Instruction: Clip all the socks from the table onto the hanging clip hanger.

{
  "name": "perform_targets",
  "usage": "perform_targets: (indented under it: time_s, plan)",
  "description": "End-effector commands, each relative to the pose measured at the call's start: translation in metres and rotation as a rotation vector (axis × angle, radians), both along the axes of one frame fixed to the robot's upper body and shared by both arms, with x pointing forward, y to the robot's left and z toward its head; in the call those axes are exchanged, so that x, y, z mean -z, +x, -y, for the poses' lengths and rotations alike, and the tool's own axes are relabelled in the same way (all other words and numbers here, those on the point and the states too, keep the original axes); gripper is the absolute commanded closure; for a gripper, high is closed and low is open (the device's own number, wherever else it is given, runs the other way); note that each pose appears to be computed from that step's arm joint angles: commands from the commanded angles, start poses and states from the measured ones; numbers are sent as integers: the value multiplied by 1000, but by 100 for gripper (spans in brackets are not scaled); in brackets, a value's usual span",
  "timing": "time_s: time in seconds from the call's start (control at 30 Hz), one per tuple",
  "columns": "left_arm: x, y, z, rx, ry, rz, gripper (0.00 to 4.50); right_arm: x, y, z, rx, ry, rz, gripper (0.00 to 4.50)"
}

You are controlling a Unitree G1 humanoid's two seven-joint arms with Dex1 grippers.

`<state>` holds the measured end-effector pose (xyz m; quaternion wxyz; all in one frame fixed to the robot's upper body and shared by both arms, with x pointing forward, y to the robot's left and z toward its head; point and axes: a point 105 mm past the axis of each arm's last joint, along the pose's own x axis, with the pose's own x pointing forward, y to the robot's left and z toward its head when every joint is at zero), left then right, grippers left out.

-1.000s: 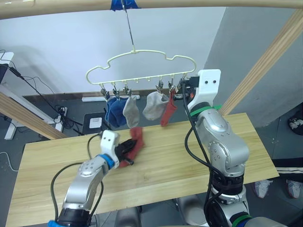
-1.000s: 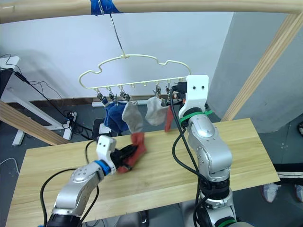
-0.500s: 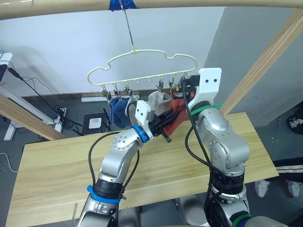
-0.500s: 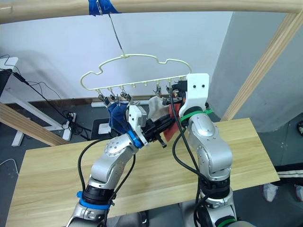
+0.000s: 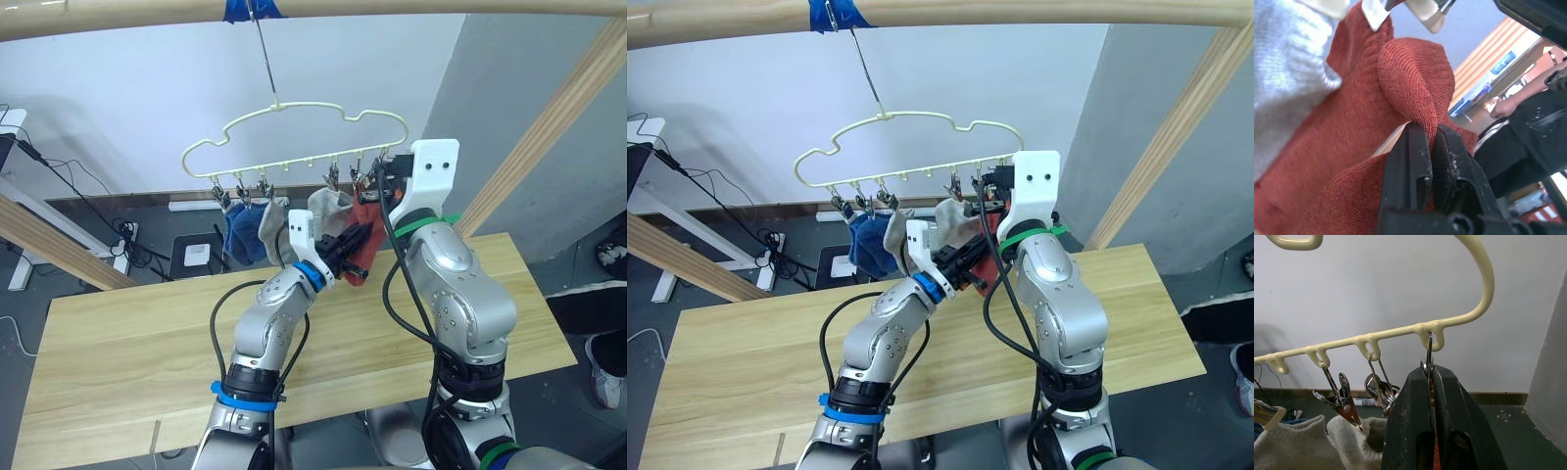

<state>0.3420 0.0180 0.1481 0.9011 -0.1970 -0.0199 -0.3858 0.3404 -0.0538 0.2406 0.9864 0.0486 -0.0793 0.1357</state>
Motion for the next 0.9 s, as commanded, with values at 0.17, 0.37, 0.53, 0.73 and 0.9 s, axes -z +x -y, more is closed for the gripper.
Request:
perform_targets:
  time_s: [0.17, 0.37, 0.53, 0.73, 0.9]
  plan:
    - [-16, 1, 0, -2, -102, 4, 449, -20, -9, -2, -9, 17, 81, 450]
    - [-18, -1, 5, 17, -110, 7, 449, -19, -10, -3, -16, 16, 74, 450]
    - [-22, 1, 7, 19, -122, 12, 449, -17, -10, -5, -22, 16, 65, 450]
    - [-22, 4, 5, 12, -118, 13, 450, -16, -10, 1, 13, 31, 58, 372]
    - [-20, 7, 3, -12, -89, 30, 450, -24, -13, 4, 9, 56, 93, 235]
